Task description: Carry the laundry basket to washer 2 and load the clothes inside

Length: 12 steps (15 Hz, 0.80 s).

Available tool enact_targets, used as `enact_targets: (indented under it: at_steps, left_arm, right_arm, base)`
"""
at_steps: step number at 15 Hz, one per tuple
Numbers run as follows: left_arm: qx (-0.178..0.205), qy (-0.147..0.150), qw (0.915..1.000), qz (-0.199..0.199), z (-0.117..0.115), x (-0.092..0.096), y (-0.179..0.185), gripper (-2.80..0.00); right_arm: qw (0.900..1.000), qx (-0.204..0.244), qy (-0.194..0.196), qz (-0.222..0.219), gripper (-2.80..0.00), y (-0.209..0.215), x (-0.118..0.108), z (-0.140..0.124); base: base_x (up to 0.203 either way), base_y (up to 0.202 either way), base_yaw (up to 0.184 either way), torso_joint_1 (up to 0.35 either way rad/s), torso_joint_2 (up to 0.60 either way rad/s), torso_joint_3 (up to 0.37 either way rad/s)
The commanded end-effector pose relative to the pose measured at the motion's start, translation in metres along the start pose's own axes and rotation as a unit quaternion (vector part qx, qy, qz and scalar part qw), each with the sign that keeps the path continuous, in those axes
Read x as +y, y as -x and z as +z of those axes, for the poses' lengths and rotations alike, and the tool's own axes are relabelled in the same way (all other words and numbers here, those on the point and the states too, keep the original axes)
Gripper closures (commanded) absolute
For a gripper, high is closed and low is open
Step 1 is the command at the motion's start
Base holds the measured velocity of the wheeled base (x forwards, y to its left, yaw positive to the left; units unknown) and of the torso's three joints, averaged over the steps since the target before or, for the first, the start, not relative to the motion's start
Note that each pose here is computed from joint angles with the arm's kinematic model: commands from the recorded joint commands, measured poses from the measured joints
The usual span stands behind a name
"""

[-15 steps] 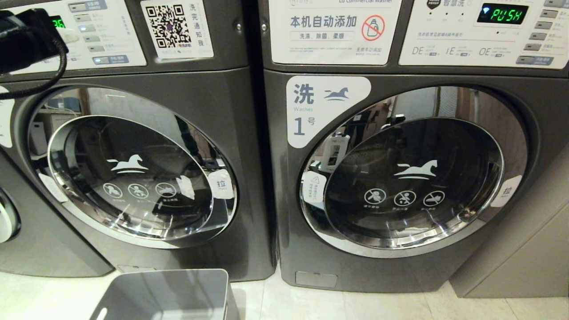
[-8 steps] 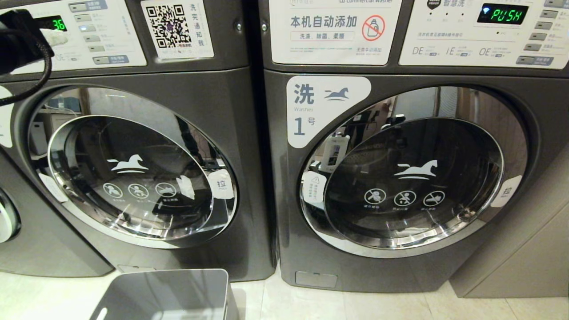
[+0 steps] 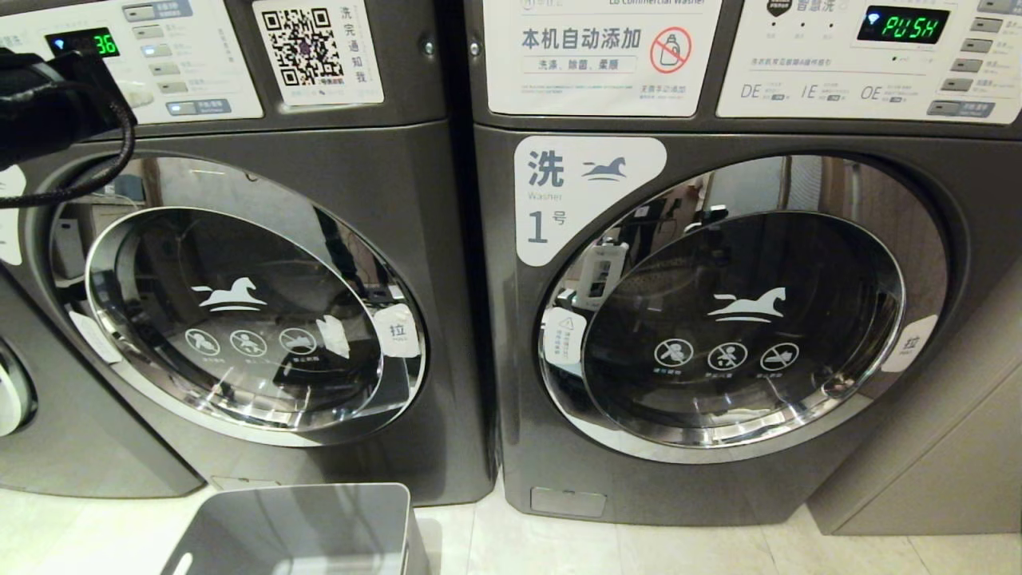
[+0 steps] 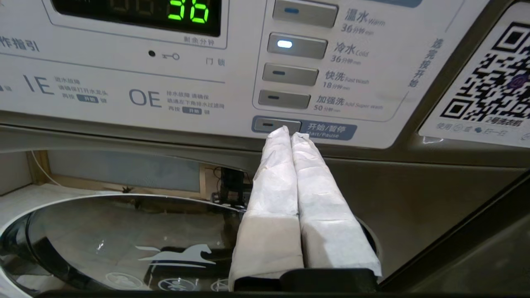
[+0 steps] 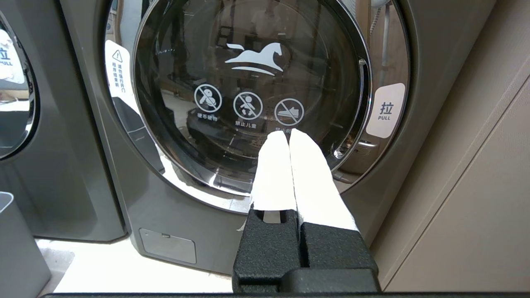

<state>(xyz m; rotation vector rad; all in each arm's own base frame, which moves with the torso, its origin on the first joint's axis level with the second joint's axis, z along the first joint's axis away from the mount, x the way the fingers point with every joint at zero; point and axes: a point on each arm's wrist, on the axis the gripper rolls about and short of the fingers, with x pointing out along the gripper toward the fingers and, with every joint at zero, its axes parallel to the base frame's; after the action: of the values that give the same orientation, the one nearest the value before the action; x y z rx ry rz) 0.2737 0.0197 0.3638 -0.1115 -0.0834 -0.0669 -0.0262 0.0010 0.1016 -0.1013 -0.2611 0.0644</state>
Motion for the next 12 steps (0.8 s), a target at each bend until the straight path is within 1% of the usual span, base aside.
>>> enact_targets:
  at_steps: [1,9,12]
  left_arm:
    - [0.009,0.002,1.0,0.001,-0.006,0.002,-0.008,0.0]
    - [0.021,0.006,0.9998,0.001,-0.015,0.004,-0.02,0.0]
    - [0.02,0.007,0.9998,-0.001,-0.015,0.004,-0.023,0.0]
  right_arm:
    - [1.0,0.02,-0.001,0.002,0.0,-0.001,0.001,-0.011]
    - [1.0,0.02,-0.001,0.002,0.0,-0.001,0.001,-0.011]
    - [1.0,0.02,-0.001,0.002,0.0,-0.001,0.001,-0.011]
  base:
    - [0.0,0.0,0.0,0.0,0.0,0.0]
    - [0.0,0.0,0.0,0.0,0.0,0.0]
    - [0.0,0.0,0.0,0.0,0.0,0.0]
